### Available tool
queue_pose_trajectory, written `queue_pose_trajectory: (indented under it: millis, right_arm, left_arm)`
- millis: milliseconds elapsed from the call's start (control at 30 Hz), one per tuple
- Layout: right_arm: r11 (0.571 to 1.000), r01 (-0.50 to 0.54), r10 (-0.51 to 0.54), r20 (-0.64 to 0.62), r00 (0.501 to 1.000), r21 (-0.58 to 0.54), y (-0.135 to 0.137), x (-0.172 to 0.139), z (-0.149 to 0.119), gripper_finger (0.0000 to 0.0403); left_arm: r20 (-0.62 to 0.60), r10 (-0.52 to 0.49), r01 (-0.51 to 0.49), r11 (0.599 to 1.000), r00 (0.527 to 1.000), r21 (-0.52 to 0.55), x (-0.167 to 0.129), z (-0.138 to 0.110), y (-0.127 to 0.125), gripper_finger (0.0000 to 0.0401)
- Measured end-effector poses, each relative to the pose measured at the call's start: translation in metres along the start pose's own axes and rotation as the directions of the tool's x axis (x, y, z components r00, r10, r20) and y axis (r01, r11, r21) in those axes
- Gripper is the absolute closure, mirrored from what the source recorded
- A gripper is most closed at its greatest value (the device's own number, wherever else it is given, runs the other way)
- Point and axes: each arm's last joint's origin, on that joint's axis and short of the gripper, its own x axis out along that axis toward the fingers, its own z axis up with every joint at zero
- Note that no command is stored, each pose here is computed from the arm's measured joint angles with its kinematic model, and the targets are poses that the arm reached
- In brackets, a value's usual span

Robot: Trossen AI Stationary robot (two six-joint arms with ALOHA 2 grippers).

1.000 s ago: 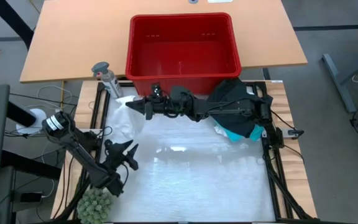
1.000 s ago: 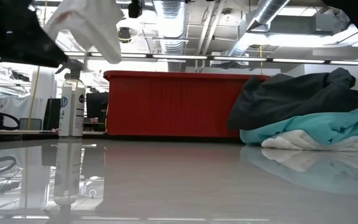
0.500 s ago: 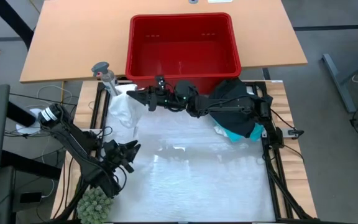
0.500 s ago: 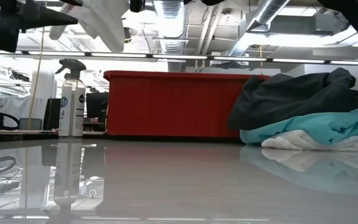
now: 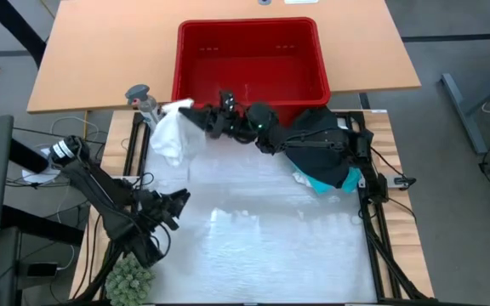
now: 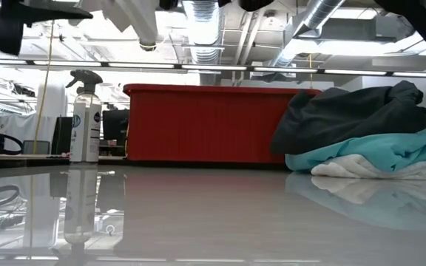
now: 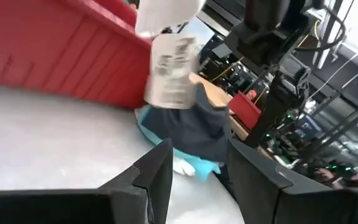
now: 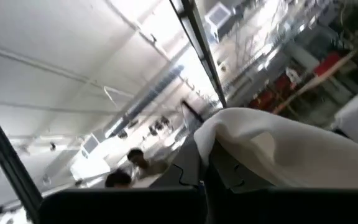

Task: Fold Laundry from Bin
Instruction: Fold the white underwear

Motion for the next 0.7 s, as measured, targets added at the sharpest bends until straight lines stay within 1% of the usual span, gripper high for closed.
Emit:
queue_pose_trajectory:
  millis: [67,167,300,433,500,567,633,700]
  right_arm:
    - [1.000,-0.023,0.024,0.043,0.999,-0.010,0.000,0.000,0.007,0.0378]
    - [0.998,-0.052,0.055,0.125,0.991,-0.029,0.000,-0.002,0.018,0.0378]
    - [0.993,-0.106,0.116,0.210,0.971,-0.059,0.000,-0.005,0.034,0.0378]
    - [0.981,-0.166,0.188,0.303,0.934,-0.097,0.000,-0.010,0.052,0.0378]
    - [0.980,-0.168,0.193,0.337,0.922,-0.102,0.000,-0.012,0.061,0.0378]
    - [0.982,-0.148,0.181,0.354,0.917,-0.120,-0.002,-0.013,0.067,0.0378]
    - [0.980,-0.130,0.179,0.373,0.910,-0.152,0.000,-0.014,0.073,0.0378]
    - [0.978,-0.113,0.176,0.394,0.902,-0.178,0.000,-0.016,0.080,0.0378]
  left_arm:
    - [0.009,0.008,-0.009,0.999,1.000,0.047,0.002,0.014,0.001,0.0264]
    - [0.052,0.053,-0.058,0.994,0.997,0.096,0.014,0.036,0.002,0.0264]
    - [0.118,0.120,-0.134,0.985,0.986,0.112,0.028,0.069,0.007,0.0264]
    - [0.170,0.179,-0.202,0.971,0.969,0.130,0.034,0.102,0.014,0.0264]
    - [0.187,0.196,-0.223,0.965,0.963,0.141,0.034,0.121,0.015,0.0264]
    - [0.188,0.200,-0.230,0.960,0.962,0.160,0.031,0.139,0.015,0.0264]
    - [0.188,0.204,-0.229,0.966,0.961,0.122,0.028,0.161,0.010,0.0264]
    - [0.183,0.204,-0.230,0.964,0.962,0.132,0.025,0.186,0.003,0.0264]
